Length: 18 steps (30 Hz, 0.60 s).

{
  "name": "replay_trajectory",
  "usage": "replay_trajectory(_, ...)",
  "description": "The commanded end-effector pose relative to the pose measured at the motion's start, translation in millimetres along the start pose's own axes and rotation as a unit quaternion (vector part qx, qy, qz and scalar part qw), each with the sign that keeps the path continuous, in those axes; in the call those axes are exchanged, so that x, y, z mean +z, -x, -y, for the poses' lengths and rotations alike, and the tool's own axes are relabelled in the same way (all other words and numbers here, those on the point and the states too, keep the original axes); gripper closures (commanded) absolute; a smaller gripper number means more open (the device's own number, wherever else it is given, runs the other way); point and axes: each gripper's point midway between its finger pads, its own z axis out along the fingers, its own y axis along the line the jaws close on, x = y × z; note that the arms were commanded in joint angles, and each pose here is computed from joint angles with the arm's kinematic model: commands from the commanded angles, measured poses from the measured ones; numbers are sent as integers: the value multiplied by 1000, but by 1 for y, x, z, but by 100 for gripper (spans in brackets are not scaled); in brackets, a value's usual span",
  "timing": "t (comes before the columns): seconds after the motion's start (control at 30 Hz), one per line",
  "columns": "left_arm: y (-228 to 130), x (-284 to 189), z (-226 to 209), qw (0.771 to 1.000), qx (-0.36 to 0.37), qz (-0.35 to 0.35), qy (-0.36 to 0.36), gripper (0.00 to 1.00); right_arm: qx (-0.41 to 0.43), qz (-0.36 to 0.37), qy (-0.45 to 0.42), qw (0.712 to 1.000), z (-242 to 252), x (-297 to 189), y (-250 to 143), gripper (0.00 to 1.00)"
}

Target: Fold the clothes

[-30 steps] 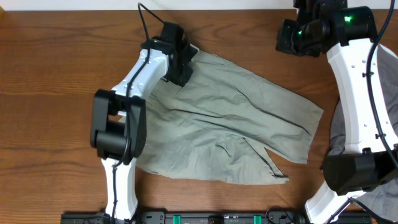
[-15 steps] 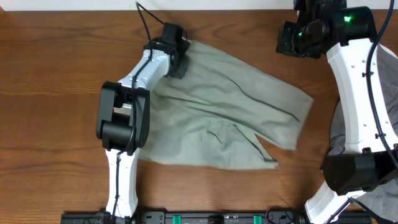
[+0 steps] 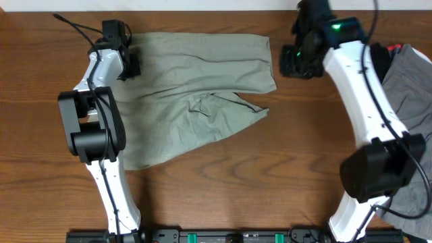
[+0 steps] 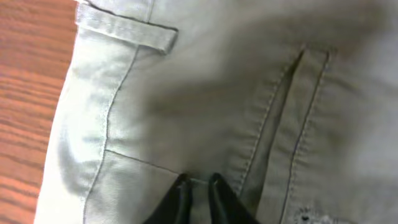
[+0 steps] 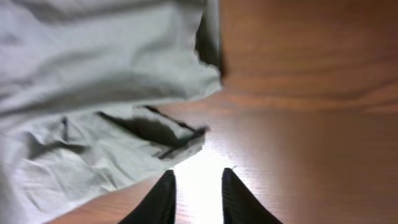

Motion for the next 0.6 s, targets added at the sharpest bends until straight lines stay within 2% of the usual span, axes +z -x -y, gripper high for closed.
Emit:
replay_trajectory(0.0, -35, 2, 15, 998, 19, -52, -19, 76, -53, -32, -3, 998, -7, 25, -18, 71)
replay_trajectory(0.13, -10, -58, 7, 1000, 13, -10, -21, 62, -134, -56, 2, 989, -15, 59, -42, 59)
replay_trajectory(0.37, 0, -170, -6, 998, 7, 44, -38, 42, -291, -78, 10, 953, -11, 111, -80, 56)
replay_trajectory(0.43, -4, -200, -2, 996, 6, 55, -64, 41, -330, -73, 15, 941, -9, 124, -86, 52)
replay_trajectory(0.5, -10, -219, 3, 995, 7, 57, -87, 41, -348, -63, 18, 935, -8, 132, -87, 43)
replay_trajectory(0.57, -17, -236, 6, 993, 8, 56, -105, 41, -356, -50, 24, 933, -9, 141, -88, 38)
